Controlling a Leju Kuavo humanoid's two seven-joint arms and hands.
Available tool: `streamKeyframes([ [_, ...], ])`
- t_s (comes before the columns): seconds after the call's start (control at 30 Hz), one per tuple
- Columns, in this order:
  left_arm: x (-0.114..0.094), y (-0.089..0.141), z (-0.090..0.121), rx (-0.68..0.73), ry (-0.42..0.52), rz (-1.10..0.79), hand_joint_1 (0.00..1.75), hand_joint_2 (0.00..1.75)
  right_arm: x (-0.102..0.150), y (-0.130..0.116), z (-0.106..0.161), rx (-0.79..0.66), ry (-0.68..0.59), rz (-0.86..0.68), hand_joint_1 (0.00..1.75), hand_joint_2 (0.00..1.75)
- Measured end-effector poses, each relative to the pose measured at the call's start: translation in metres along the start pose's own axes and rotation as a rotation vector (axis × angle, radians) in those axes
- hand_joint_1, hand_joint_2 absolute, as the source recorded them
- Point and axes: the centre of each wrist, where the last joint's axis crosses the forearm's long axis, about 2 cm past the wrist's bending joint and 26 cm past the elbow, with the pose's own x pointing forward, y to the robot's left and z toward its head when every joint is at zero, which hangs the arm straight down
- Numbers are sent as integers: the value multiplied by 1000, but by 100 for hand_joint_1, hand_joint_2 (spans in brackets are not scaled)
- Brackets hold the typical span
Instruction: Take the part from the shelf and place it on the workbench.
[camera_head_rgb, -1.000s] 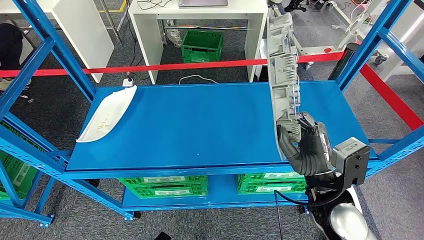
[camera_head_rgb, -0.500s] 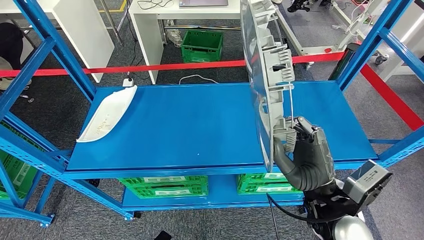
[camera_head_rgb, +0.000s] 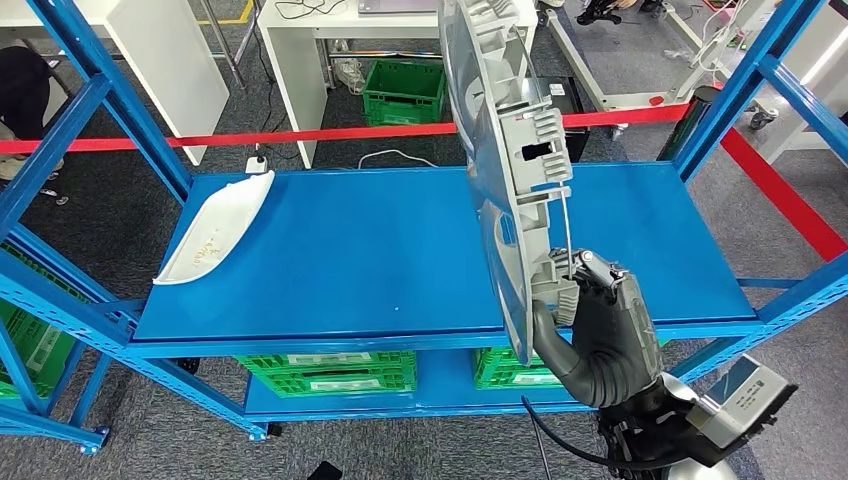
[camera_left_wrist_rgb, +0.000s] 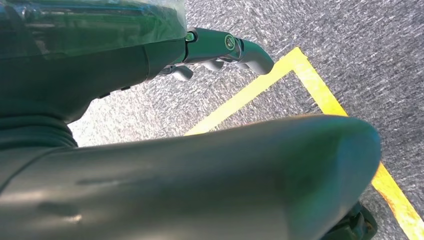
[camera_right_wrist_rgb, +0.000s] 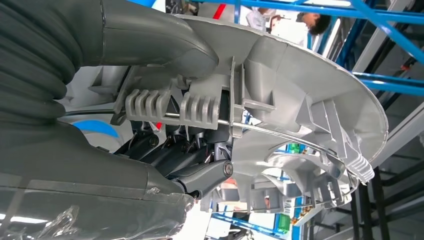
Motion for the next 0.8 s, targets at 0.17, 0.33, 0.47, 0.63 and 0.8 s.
streamKeyframes([
  [0.17,0,0,0,-2,-2,2,0,175,1,3,0,12,-3,-7,175,175],
  [0.33,0,0,0,-8,-8,26,0,175,4,7,0,27,-17,-11,175,175],
  [0.47,0,0,0,-10,-7,54,0,175,5,10,1,37,-25,-11,175,175],
  [0.63,0,0,0,-29,-6,75,0,175,6,12,1,38,-30,-13,175,175],
  [0.8,0,0,0,-34,3,90,0,175,7,14,1,38,-36,11,175,175],
])
